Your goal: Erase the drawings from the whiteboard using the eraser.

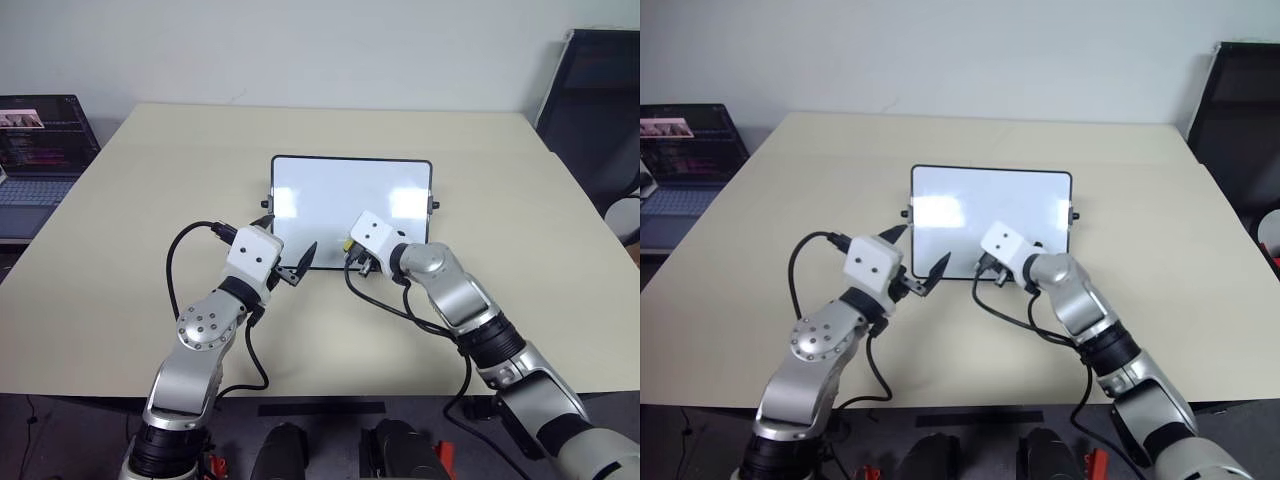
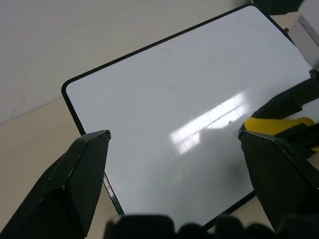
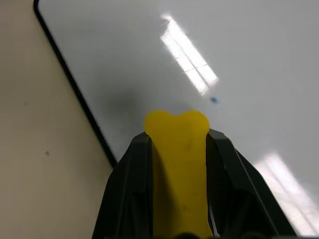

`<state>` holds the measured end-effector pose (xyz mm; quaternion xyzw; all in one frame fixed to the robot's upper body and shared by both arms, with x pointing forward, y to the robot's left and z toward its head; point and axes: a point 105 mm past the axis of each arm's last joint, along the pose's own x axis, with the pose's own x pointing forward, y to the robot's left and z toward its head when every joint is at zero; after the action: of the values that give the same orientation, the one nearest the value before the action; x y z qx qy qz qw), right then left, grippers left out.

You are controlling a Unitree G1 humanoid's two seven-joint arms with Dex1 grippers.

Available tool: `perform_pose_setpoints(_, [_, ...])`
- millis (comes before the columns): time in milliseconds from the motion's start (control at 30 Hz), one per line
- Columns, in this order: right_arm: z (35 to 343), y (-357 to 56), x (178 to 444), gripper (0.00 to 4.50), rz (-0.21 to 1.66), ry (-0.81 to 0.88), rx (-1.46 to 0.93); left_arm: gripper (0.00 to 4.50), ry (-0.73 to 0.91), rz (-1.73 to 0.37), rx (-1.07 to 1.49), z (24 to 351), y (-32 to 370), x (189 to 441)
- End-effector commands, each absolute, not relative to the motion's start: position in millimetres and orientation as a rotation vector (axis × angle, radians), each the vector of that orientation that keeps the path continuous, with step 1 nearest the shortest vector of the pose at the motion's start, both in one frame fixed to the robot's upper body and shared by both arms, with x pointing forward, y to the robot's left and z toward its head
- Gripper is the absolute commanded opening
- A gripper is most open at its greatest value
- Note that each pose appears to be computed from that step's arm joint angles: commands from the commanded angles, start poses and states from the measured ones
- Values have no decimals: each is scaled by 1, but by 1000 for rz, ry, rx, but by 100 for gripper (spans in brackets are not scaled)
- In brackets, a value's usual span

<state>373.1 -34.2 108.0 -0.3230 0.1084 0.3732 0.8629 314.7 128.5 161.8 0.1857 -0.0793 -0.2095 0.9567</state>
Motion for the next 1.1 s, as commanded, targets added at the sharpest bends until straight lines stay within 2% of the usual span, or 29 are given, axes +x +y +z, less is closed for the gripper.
perform_pose_setpoints(33, [75,-56,369,110,741,373,-703,450,-236,-411,393,182,127,311])
perform_pose_setpoints(200, [85,-61,376,110,712,346,-698,450,-237,-413,392,183,126,312])
perform_pose_setpoints(400, [148,-45,401,110,636,127,-629,450,-242,-428,384,184,121,313])
perform_pose_setpoints(567, [171,-34,410,110,597,30,-620,450,-246,-435,383,185,120,315])
perform_pose_setpoints(733, [161,-29,411,110,622,59,-636,450,-248,-430,385,186,122,315])
perform_pose_setpoints(1100, [115,-26,390,110,763,218,-724,450,-243,-403,393,185,129,313])
